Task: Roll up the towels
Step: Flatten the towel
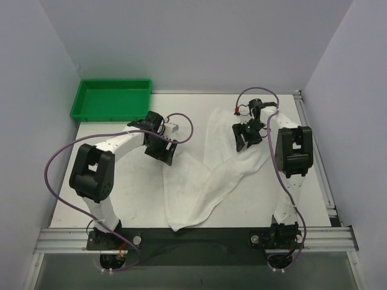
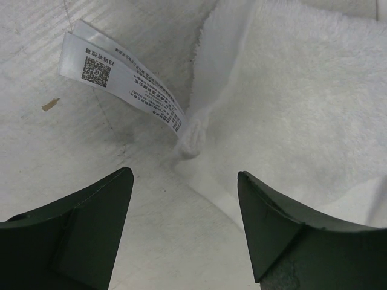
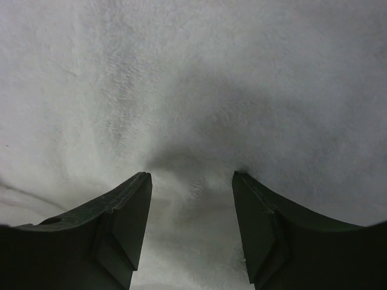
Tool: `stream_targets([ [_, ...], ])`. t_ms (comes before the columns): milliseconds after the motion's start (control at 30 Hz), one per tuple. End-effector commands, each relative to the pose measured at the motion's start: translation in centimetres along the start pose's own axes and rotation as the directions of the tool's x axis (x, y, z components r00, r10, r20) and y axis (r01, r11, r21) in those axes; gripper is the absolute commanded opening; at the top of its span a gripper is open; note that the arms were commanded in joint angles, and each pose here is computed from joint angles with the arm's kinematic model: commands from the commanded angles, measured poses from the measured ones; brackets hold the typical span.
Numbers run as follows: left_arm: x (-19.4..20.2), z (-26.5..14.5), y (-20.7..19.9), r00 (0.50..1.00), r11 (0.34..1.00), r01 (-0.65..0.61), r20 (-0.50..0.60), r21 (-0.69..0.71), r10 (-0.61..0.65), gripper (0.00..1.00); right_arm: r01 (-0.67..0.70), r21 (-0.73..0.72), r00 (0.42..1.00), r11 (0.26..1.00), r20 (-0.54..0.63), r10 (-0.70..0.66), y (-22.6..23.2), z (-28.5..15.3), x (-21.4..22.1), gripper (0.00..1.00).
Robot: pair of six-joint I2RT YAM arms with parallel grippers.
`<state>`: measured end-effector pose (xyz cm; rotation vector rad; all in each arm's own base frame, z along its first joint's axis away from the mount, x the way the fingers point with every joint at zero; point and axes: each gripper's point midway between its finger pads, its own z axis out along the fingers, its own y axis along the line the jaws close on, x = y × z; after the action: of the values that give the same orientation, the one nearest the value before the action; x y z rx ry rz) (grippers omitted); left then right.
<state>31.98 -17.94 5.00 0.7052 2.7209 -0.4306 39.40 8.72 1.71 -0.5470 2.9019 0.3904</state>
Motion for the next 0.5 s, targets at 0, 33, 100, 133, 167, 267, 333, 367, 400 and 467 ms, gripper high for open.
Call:
stream_targets([
  [0,-3.1,-1.1,-0.1,0.995,0.999,-0.034,0.091,0.008,0.033,0.8,0.015,0.036,0.986,0.999,-0.168,-0.008,-0.8,-1.3,4.3,0.55],
  [33,-3.5,-0.9,-0.7,0.995,0.998,-0.035,0.098,0.043,0.031,0.78,0.011,0.028,0.982,1.0,-0.19,-0.006,-0.7,-1.4,4.8,0.5],
  [100,-3.9,-0.8,-2.0,0.993,0.993,-0.029,0.114,0.118,0.016,0.73,0.002,0.011,0.968,1.0,-0.251,0.0,-0.1,-1.8,6.9,0.48],
  [133,-4.5,-0.6,-2.1,0.99,0.991,-0.032,0.137,0.127,0.014,0.72,-0.004,0.003,0.964,1.0,-0.268,0.004,0.2,-1.9,7.6,0.45],
  [167,-4.9,-0.4,-2.3,0.989,0.99,-0.024,0.146,0.142,0.003,0.69,-0.014,-0.008,0.952,1.0,-0.304,0.011,0.6,-2.0,8.9,0.45],
  [267,-6.0,0.1,-3.0,0.985,0.982,-0.028,0.171,0.189,-0.005,0.65,-0.035,-0.051,0.936,0.998,-0.351,0.015,2.0,-2.7,10.9,0.44],
  [333,-6.3,0.9,-3.2,0.987,0.978,-0.018,0.159,0.207,-0.016,0.53,-0.058,-0.088,0.926,0.994,-0.377,0.021,3.2,-3.1,12.2,0.42],
  [367,-6.3,1.2,-3.1,0.988,0.979,-0.012,0.154,0.205,-0.02,0.49,-0.068,-0.106,0.918,0.992,-0.395,0.021,3.8,-3.3,12.8,0.41],
  [400,-6.2,1.4,-2.8,0.989,0.98,-0.004,0.147,0.201,-0.026,0.45,-0.077,-0.12,0.912,0.99,-0.409,0.021,4.4,-3.6,13.7,0.41],
  [467,-6.0,1.7,-1.7,0.989,0.982,0.019,0.141,0.185,-0.045,0.19,-0.069,-0.159,0.902,0.985,-0.431,-0.006,6.0,-3.8,14.6,0.4],
])
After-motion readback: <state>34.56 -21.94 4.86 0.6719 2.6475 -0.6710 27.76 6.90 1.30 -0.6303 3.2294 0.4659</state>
